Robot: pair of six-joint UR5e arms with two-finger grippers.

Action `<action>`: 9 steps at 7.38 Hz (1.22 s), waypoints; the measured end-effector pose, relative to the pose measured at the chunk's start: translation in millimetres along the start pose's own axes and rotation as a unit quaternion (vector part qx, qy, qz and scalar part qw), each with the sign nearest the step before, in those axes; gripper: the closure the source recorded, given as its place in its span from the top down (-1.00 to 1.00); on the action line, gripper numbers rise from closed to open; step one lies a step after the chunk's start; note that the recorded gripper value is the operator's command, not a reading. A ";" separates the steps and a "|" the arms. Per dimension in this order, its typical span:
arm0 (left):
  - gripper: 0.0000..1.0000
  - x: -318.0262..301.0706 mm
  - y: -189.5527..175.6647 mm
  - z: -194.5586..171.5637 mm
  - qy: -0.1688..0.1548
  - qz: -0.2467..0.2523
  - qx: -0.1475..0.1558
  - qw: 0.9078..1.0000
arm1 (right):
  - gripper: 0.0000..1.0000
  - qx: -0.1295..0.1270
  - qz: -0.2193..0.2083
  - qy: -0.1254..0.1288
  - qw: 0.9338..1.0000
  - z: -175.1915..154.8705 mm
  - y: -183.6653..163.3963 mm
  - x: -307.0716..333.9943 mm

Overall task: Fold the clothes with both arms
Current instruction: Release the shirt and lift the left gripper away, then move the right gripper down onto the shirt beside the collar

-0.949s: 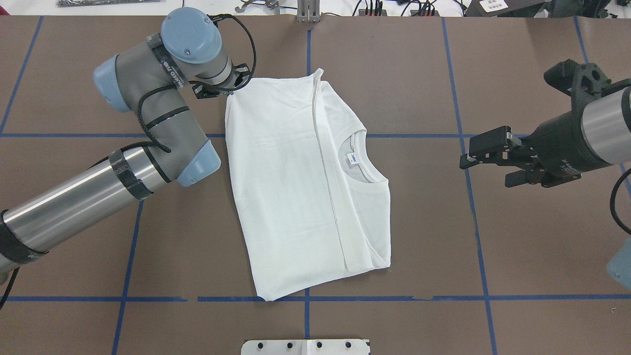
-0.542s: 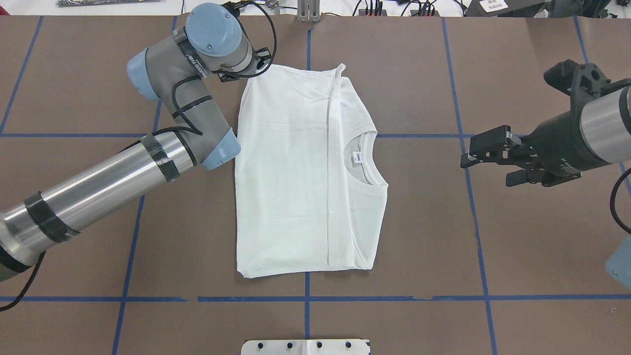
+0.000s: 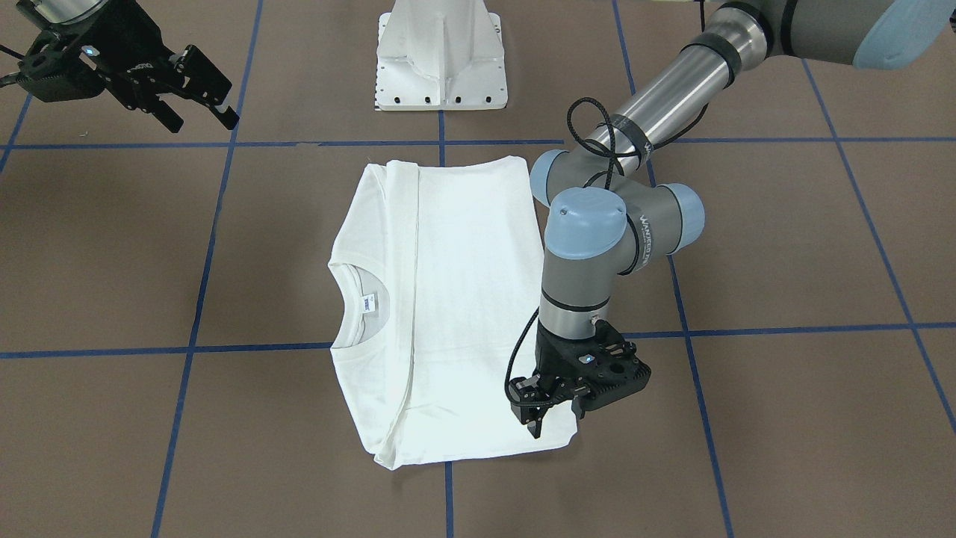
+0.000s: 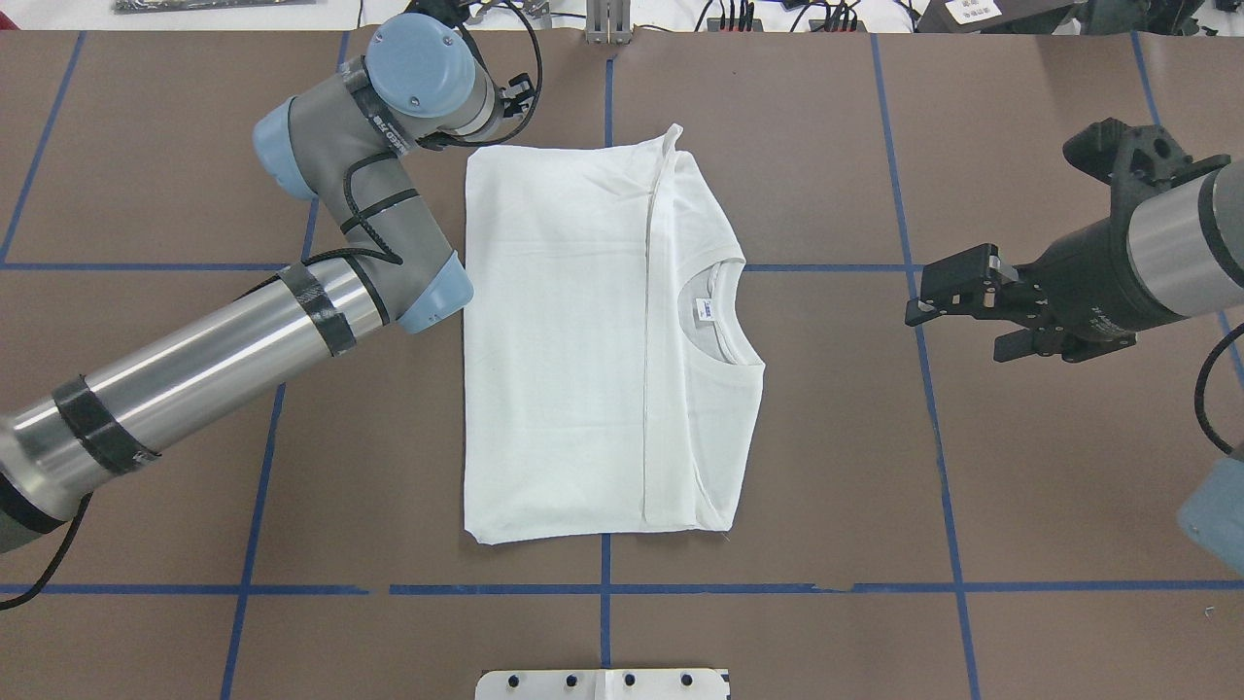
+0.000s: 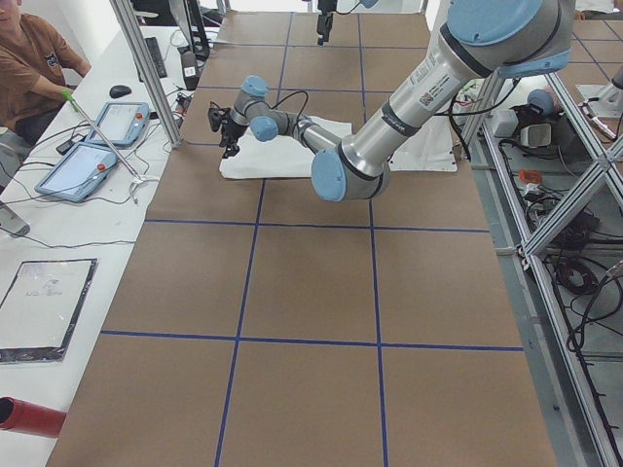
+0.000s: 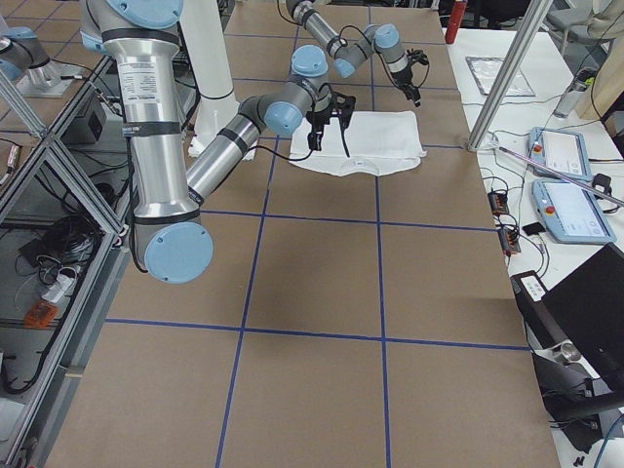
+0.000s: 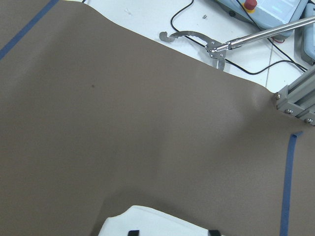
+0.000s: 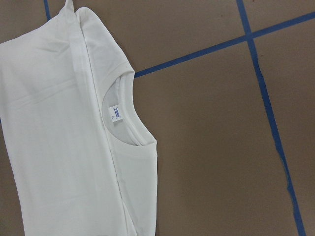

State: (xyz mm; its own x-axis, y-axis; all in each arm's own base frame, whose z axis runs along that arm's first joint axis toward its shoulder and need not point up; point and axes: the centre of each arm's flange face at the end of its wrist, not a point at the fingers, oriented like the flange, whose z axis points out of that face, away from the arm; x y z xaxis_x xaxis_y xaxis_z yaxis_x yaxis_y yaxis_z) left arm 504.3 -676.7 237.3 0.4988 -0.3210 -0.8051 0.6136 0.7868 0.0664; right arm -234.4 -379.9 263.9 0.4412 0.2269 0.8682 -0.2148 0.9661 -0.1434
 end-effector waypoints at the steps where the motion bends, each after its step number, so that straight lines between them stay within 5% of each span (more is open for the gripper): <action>1: 1.00 -8.0 -7.1 -5.4 0.003 0.018 -0.012 1.000 | 1.00 0.008 -0.009 0.008 1.000 11.6 6.6 -4.0; 5: 1.00 -121.8 0.9 -64.1 0.035 0.060 -0.067 0.995 | 1.00 0.024 -0.100 0.072 0.992 117.2 45.7 -68.7; 7: 1.00 -159.4 15.7 -104.5 0.033 0.062 -0.082 0.994 | 1.00 0.041 -0.156 0.119 0.980 172.2 69.6 -128.4; 9: 1.00 -182.8 29.3 -137.2 0.039 0.062 -0.101 0.992 | 1.00 0.056 -0.228 0.153 0.960 222.7 98.0 -162.5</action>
State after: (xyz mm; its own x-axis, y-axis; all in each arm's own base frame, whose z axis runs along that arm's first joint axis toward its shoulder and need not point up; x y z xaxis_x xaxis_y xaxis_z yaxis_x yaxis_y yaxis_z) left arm 347.2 -522.7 305.6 0.5086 -0.1790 -0.8422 0.4113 0.9098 0.0550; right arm -521.2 -349.6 214.5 0.7439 -0.1748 0.6451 -0.0225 0.9581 0.2857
